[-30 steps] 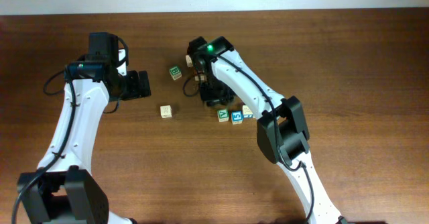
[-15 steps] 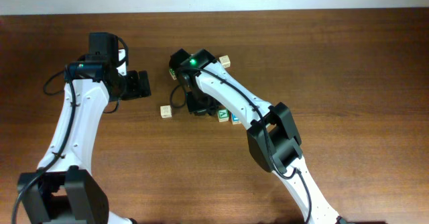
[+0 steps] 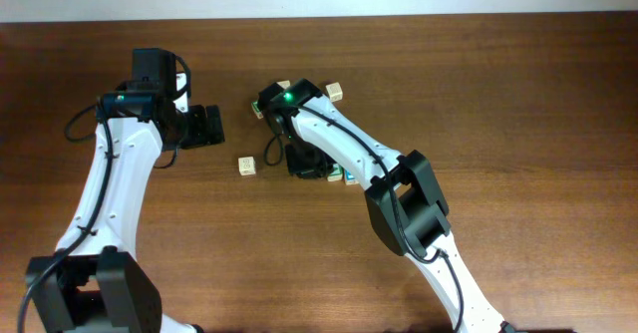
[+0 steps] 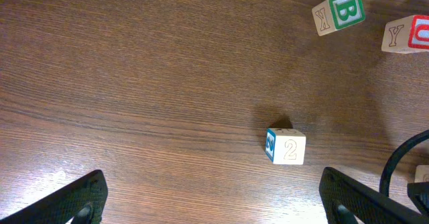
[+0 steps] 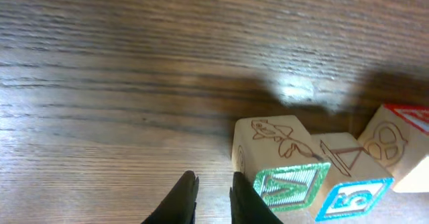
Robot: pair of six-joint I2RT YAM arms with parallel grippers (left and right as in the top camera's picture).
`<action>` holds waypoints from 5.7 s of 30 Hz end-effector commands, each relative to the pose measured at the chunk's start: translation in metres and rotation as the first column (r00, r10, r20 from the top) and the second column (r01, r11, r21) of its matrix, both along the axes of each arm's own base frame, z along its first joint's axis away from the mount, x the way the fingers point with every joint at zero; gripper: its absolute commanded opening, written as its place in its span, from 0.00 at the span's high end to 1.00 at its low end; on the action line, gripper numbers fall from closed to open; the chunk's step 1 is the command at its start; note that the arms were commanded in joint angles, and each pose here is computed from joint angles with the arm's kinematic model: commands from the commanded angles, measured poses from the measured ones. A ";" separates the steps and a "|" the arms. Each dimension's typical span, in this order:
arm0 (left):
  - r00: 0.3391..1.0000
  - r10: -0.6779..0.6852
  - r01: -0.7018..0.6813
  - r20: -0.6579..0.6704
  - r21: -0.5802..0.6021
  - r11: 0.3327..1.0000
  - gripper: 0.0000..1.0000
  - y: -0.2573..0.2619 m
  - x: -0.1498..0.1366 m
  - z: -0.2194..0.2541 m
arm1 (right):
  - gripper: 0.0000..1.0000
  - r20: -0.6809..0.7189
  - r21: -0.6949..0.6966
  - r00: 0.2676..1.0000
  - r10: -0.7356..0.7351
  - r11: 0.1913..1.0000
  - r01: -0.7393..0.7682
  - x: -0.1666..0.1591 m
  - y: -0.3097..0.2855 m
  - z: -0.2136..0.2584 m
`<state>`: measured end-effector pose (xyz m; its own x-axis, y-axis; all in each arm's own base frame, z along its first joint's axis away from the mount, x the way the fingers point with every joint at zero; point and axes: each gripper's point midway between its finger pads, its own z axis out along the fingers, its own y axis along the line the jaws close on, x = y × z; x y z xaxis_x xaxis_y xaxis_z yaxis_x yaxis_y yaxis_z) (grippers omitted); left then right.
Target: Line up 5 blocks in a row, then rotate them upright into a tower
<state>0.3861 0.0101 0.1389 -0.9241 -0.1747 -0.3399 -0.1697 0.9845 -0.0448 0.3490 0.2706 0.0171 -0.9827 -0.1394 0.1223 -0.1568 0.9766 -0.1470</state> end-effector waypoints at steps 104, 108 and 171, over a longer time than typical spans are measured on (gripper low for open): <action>1.000 0.009 -0.009 0.009 0.003 1.000 0.01 0.001 0.004 0.003 | 0.87 0.076 0.178 0.997 -0.034 0.984 0.020 0.002 -0.051 0.028; 1.000 0.009 -0.009 0.009 0.003 1.000 0.01 0.001 0.004 0.003 | 0.87 0.106 0.228 0.994 -0.036 0.974 0.011 0.008 -0.042 0.042; 1.000 0.009 -0.009 0.009 0.003 1.000 0.01 0.001 0.004 0.003 | 0.77 0.254 0.390 0.967 0.012 0.914 -0.113 0.047 0.023 0.084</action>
